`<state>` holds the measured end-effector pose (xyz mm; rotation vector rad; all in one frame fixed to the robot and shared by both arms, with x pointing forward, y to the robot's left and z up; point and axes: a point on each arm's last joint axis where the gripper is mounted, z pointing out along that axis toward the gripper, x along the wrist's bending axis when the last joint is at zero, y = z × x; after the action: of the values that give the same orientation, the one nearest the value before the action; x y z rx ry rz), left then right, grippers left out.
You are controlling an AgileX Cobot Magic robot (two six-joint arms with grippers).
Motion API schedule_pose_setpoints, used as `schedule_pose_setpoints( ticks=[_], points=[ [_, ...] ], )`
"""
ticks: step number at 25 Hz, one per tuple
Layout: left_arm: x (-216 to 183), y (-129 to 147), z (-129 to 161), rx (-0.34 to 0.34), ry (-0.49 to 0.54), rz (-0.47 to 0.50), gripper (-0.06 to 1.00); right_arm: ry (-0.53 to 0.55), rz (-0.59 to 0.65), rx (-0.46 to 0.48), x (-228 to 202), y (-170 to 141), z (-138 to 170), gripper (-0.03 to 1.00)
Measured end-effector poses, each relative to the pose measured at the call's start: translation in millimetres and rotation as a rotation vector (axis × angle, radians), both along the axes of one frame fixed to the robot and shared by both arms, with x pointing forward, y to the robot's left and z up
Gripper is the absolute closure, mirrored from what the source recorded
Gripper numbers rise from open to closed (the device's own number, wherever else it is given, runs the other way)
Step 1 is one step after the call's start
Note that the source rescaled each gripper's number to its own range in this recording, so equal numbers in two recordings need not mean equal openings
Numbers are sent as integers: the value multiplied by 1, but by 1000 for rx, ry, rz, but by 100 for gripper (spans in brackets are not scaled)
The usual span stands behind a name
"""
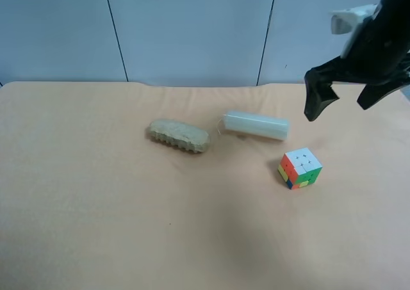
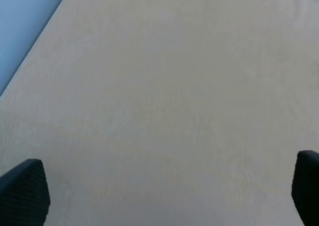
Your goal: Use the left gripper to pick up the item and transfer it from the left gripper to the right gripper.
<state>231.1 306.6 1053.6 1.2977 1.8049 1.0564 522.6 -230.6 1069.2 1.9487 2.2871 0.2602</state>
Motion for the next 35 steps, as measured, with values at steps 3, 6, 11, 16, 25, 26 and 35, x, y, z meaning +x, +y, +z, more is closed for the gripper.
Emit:
schedule_pose_setpoints(
  ticks=[3, 6, 11, 16, 25, 26, 35],
  points=[
    [0, 0, 0, 0, 0, 0, -6, -53, 0, 13, -18, -4, 23, -2],
    [0, 0, 0, 0, 0, 0, -6, -145, 0, 35, -38, -9, 49, -2],
    [0, 0, 0, 0, 0, 0, -6, -292, 0, 116, -78, -15, 88, -2],
    [0, 0, 0, 0, 0, 0, -6, -369, 31, 140, -136, -27, 86, -2],
    [0, 0, 0, 0, 0, 0, -6, -473, 73, 152, -235, -50, 12, -2],
    [0, 0, 0, 0, 0, 0, -6, -495, 73, 160, -242, -52, 6, -2],
    [0, 0, 0, 0, 0, 0, -6, -807, 36, 257, -290, -63, -18, -2]
  ],
)
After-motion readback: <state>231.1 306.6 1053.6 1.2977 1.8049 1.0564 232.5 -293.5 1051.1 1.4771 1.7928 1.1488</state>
